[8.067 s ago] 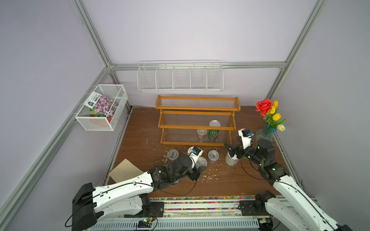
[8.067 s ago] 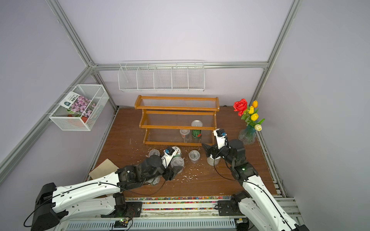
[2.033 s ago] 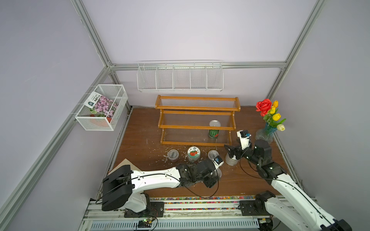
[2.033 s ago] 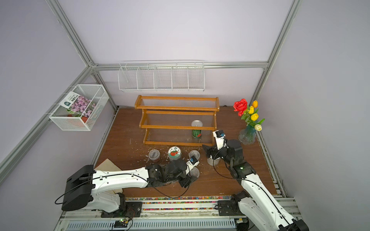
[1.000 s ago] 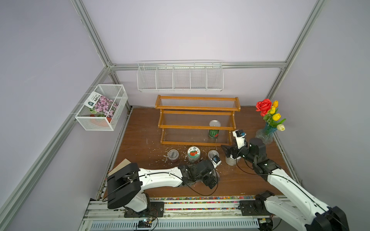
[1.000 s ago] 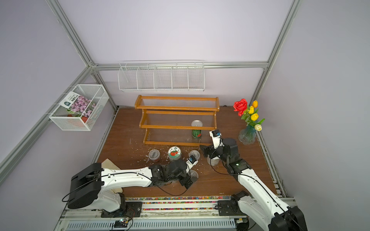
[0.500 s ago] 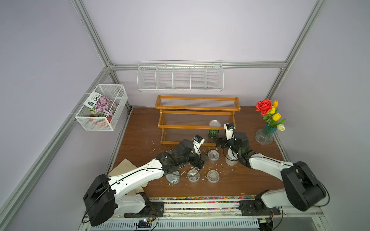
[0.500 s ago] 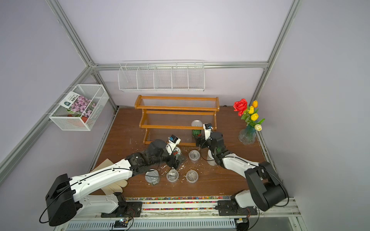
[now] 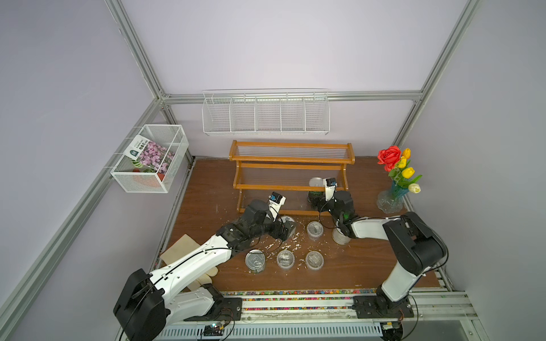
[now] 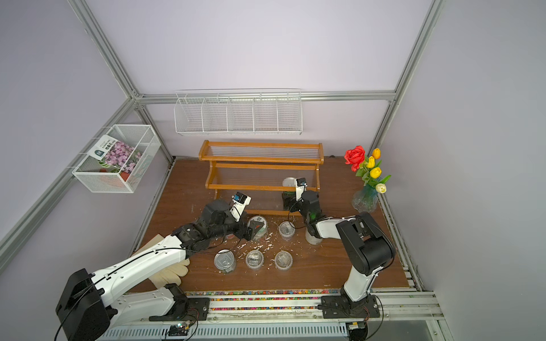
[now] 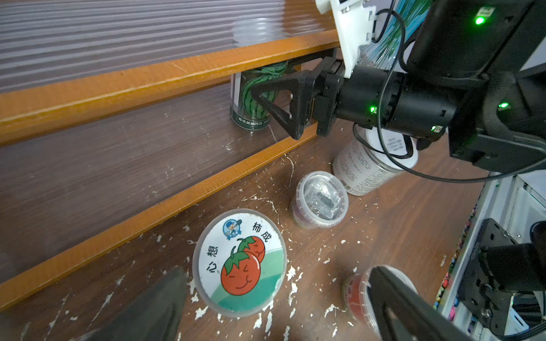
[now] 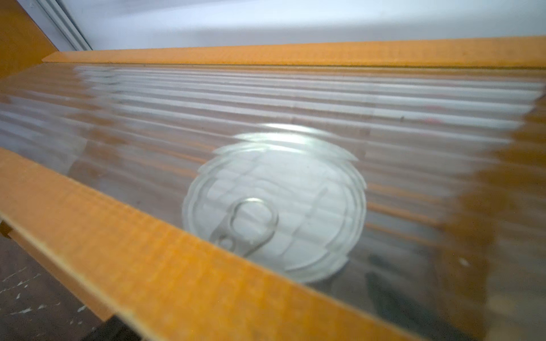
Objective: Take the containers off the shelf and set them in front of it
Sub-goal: 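Pick up a container from the shelf.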
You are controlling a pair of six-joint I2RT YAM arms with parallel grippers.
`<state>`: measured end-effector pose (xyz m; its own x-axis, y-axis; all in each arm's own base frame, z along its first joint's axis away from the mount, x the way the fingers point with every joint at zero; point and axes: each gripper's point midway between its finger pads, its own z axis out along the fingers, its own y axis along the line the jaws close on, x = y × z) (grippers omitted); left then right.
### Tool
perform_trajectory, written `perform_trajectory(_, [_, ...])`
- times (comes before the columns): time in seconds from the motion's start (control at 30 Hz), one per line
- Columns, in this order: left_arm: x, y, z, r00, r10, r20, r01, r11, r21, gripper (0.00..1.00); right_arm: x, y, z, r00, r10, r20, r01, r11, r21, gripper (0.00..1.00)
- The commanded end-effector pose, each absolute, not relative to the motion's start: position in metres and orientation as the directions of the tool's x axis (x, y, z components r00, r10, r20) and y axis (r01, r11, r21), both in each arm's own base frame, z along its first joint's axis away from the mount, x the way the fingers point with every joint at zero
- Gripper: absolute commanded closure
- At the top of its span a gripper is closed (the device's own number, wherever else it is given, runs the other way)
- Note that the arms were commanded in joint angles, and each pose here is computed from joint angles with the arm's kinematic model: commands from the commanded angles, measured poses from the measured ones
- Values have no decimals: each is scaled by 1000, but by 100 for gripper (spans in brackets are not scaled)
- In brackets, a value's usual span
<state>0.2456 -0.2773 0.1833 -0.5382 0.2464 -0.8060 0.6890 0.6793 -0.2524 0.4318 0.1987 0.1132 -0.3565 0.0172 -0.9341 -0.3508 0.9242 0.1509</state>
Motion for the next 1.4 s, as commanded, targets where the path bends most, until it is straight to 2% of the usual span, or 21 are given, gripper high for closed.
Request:
perform_trajectory(0.0, [243,-276,183,-537,244,-808,696,670,-261,0,446,201,133,-264,41,-964,-329,935,130,3])
perform_trajectory(0.4, [241,-272,174,-548,246,-799,688,676,-264,0,463,203,120,-280,15,-960,-288,952,99,4])
perform_trajectory(0.5, [240,-271,173,-549,245,-799,687,677,-264,0,463,205,115,-289,-4,-957,-297,951,85,7])
perform_trajectory(0.9, [238,-267,167,-556,245,-794,683,680,-269,0,449,219,114,-292,-46,-955,-367,928,68,33])
perform_trajectory(1.1, [239,-267,165,-553,247,-796,684,680,-264,0,441,223,120,-276,-47,-960,-390,918,68,38])
perform_trajectory(1.37, [240,-264,164,-553,246,-796,680,685,-261,0,423,232,123,-274,-56,-960,-448,891,76,39])
